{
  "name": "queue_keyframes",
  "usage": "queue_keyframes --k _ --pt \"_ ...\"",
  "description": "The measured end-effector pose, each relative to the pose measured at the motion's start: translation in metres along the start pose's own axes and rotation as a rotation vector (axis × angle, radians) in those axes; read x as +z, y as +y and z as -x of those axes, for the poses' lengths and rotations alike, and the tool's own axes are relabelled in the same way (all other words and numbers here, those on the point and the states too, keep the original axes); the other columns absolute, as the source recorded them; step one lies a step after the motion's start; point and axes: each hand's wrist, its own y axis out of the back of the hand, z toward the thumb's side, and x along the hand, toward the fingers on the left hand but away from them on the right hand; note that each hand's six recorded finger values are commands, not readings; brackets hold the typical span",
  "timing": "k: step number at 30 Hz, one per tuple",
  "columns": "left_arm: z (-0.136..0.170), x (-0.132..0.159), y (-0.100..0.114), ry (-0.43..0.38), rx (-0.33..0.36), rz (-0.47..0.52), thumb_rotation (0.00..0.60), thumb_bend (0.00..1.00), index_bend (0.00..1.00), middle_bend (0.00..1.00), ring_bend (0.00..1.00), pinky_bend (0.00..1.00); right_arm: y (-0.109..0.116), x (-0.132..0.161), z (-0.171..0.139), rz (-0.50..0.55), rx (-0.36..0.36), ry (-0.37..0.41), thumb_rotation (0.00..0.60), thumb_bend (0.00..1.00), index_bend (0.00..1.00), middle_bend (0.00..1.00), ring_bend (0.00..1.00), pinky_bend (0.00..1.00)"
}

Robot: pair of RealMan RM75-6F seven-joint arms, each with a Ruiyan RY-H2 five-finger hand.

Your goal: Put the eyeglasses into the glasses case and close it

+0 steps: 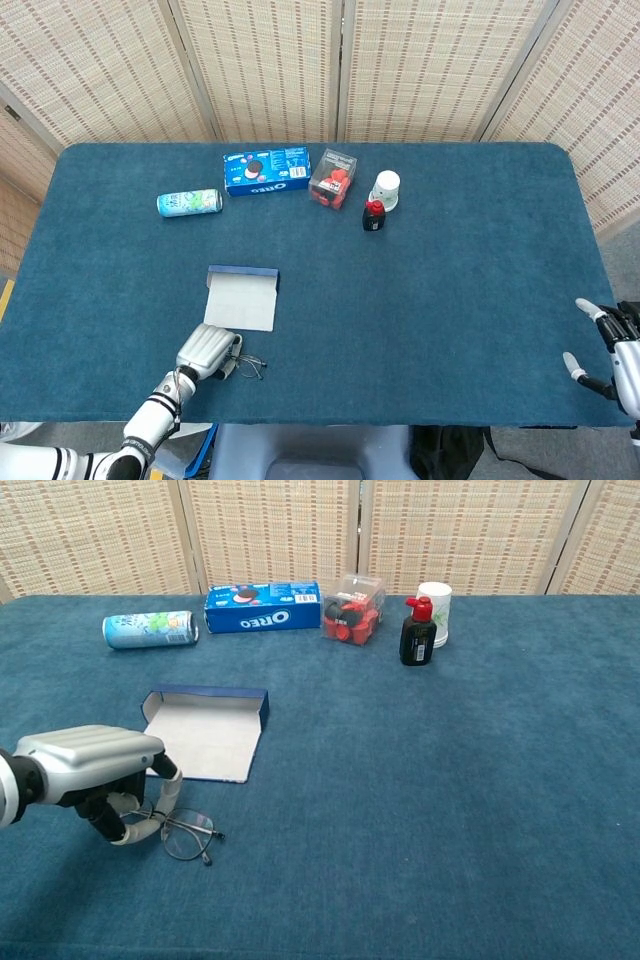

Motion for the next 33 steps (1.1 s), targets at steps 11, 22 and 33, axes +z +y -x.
queue_keyframes --k 11,22,33 --pt "-0.002 0.0 -0.001 0.012 0.013 0.019 0.6 0.51 0.61 1.0 1.0 1.0 0.0 -0.002 -0.001 0.002 -0.001 -0.005 0.6 0.29 0.16 0.24 0.16 0.07" --pt "-0.003 -0.005 0.017 0.024 0.07 0.034 0.6 0.53 0.64 1.0 1.0 1.0 0.002 -0.002 -0.002 0.004 -0.011 -0.003 0.6 0.29 0.16 0.24 0.16 0.07" --pt "-0.017 -0.003 0.054 0.023 0.149 0.057 0.6 0.53 0.64 1.0 1.0 1.0 0.004 -0.005 -0.005 0.005 -0.018 -0.009 0.6 0.29 0.16 0.24 0.16 0.07"
